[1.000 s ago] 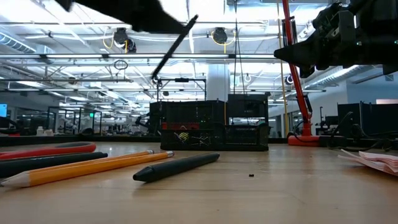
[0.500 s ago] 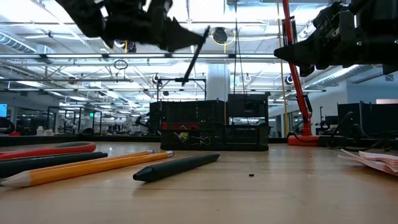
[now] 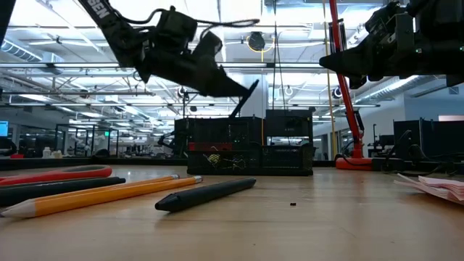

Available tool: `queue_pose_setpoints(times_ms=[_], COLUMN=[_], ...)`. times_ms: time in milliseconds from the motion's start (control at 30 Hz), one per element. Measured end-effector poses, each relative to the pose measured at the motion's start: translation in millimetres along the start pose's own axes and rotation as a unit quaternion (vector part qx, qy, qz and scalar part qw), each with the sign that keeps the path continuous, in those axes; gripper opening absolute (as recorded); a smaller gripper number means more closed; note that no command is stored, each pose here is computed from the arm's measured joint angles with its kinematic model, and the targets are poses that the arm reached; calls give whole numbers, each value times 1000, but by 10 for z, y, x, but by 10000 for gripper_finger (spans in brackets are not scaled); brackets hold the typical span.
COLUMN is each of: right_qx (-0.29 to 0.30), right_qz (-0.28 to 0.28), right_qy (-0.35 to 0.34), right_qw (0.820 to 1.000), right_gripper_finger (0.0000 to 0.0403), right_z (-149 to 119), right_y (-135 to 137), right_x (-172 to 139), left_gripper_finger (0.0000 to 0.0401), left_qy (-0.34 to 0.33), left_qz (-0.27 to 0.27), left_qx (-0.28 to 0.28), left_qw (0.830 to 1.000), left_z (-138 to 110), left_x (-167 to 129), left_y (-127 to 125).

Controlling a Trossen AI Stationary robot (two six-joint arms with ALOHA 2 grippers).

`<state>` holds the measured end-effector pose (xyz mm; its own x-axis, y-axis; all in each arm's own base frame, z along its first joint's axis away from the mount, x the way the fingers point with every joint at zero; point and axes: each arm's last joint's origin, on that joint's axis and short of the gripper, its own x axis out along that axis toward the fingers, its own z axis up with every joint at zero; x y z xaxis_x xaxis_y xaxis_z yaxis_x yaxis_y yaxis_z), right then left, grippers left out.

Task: Pick and place office supplies into organizer
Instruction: Put the black pen into the desk organizer

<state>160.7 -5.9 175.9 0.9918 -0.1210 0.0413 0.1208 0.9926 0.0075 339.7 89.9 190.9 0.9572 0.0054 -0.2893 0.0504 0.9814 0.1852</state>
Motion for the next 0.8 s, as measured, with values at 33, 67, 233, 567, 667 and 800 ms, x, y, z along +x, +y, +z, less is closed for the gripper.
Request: queue_pose_setpoints(times_ms=[33,67,233,567,667,800], right_qx=[0,-1,-7,1,2,1], right_qz=[0,0,0,0,0,-1], right_qy=[0,0,0,0,0,0], right_qw=[1000,1000,1000,1000,1000,1000], right_gripper_finger=[1,1,1,1,1,1], right_z=[0,0,0,-1,-1,-1], right_y=[-1,-1,-1,-1,-2,-2], right_x=[0,0,0,0,-1,-1], left_gripper_finger=[47,47,47,47,47,47], left_qy=[5,9,33,59,69,80], left_qz=[0,2,13,25,23,29], left_qx=[-2,-6,-15,-49,-55,-55], left_qw=[1000,1000,999,997,996,995], left_z=[-11,-16,-61,-219,-258,-280], left_x=[-1,-4,0,66,85,80], left_y=[2,4,1,26,23,24])
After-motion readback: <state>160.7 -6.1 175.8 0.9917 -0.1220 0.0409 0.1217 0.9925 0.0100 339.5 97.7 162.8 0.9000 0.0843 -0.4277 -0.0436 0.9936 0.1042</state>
